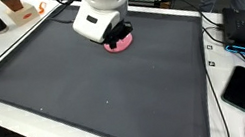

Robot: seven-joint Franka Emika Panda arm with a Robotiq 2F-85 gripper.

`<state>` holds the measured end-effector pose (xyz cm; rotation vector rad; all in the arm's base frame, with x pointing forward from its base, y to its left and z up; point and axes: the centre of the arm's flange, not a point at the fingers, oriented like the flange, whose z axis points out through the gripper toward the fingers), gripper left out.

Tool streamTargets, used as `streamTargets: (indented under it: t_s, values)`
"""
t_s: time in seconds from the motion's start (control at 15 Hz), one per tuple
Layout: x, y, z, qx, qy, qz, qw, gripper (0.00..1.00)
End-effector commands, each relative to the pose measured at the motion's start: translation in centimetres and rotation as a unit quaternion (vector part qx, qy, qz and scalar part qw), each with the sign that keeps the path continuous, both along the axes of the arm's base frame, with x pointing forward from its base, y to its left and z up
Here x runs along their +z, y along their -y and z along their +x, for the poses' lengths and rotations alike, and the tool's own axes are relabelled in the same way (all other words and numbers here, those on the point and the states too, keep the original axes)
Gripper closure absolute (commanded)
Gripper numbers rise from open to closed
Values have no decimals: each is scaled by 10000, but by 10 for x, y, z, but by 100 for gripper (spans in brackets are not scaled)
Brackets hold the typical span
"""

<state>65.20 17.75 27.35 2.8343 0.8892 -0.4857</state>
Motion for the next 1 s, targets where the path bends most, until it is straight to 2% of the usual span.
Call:
streamTargets:
  t_s: [0.0, 0.47, 0.93]
  values:
    - [2, -13, -3, 33, 44, -181, 9998, 97]
    - [4, -74, -35, -365, 516, -952, 9935, 97]
    - [7, -103, -66, -1310, 939, -1577, 9742, 97]
